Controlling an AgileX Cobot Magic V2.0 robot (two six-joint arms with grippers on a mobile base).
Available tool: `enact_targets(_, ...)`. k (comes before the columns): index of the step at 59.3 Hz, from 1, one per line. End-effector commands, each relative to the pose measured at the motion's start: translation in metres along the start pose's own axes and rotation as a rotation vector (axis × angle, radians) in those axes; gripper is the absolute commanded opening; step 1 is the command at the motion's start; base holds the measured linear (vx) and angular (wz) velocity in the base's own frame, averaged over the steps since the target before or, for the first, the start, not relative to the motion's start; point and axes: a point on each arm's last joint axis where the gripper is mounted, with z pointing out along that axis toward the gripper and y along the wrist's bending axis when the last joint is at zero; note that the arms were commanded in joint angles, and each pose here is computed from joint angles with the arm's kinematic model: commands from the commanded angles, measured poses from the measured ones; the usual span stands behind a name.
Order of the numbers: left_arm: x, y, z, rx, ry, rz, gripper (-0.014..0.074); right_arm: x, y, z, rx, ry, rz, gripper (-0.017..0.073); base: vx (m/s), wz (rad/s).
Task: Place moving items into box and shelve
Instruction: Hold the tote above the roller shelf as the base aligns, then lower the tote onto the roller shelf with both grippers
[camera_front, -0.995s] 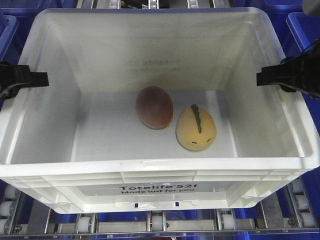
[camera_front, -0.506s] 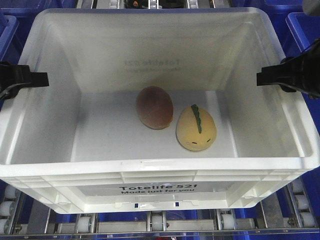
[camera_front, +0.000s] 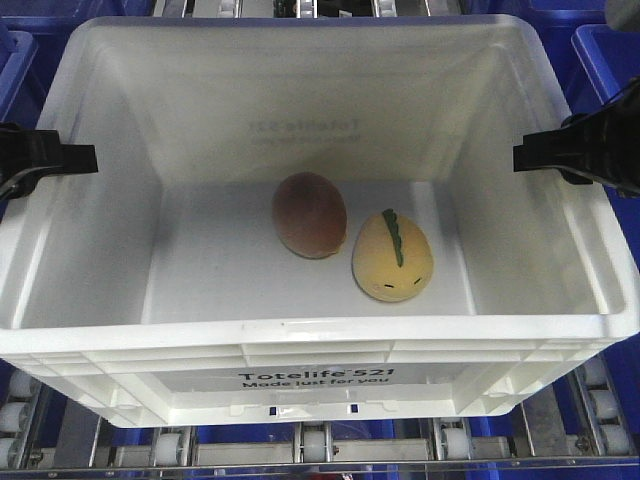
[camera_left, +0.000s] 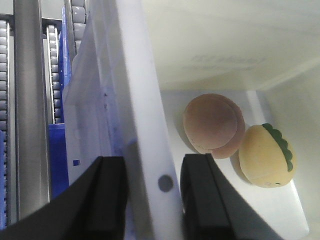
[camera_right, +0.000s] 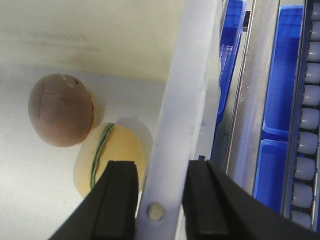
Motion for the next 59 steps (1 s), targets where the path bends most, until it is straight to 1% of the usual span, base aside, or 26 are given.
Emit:
enact_targets(1,-0.02,-0.014,-0.017,0.077,-0.185,-0.028,-0.0003,-0.02,0.009,-0.02,-0.052,-0.19,0.02,-0.0004,0.0,0.0)
enact_targets(12,-0.022,-0.013,-0.017,0.069,-0.204,-0.022,-0.0003,-0.021,0.007,-0.017,-0.036,-0.195,0.01,-0.0004,0.0,0.0)
enact_targets(18,-0.025,-0.011,-0.014,0.049,-0.224,-0.008,-0.0003,-0.021,0.004,-0.012,-0.017,-0.175,-0.002,-0.0004,0.0,0.0)
enact_targets(23,-0.027,-0.008,-0.005,0.039,-0.209,-0.016,-0.0003,-0.022,0.003,-0.005,-0.012,-0.155,-0.002,-0.0004,0.0,0.0)
enact_targets(29,-0.028,-0.003,0.011,0.024,-0.163,-0.032,-0.0003,-0.023,0.001,0.004,-0.008,-0.129,0.002,-0.0004,0.0,0.0)
enact_targets(35,-0.027,0.002,0.029,0.007,-0.114,-0.046,-0.0003,-0.023,-0.003,0.012,0.019,-0.102,-0.017,-0.0004,0.0,0.0)
enact_targets(40,-0.027,0.006,0.042,-0.007,-0.083,-0.057,-0.0003,-0.023,-0.005,0.02,0.028,-0.082,-0.02,-0.0004,0.0,0.0)
enact_targets(46,-0.028,0.011,0.054,-0.022,-0.071,-0.068,0.0001,-0.023,-0.007,0.028,0.031,-0.06,-0.016,-0.0001,0.0,0.0)
enact_targets(52,-0.028,0.013,0.06,-0.028,-0.069,-0.072,0.0013,-0.024,-0.01,0.034,0.045,-0.054,-0.026,0.0017,0.0,0.0)
enact_targets(54,-0.028,0.013,0.06,-0.03,-0.069,-0.069,0.0021,-0.025,-0.011,0.035,0.056,-0.062,-0.038,0.0028,0.0,0.0)
enact_targets(56,-0.029,0.013,0.06,-0.031,-0.074,-0.053,0.003,-0.026,-0.012,0.036,0.067,-0.068,-0.049,0.0038,0.0,0.0)
enact_targets(59,-0.029,0.014,0.06,-0.033,-0.075,-0.008,0.0056,-0.028,-0.013,0.036,0.076,-0.089,-0.057,0.0057,0.0,0.0)
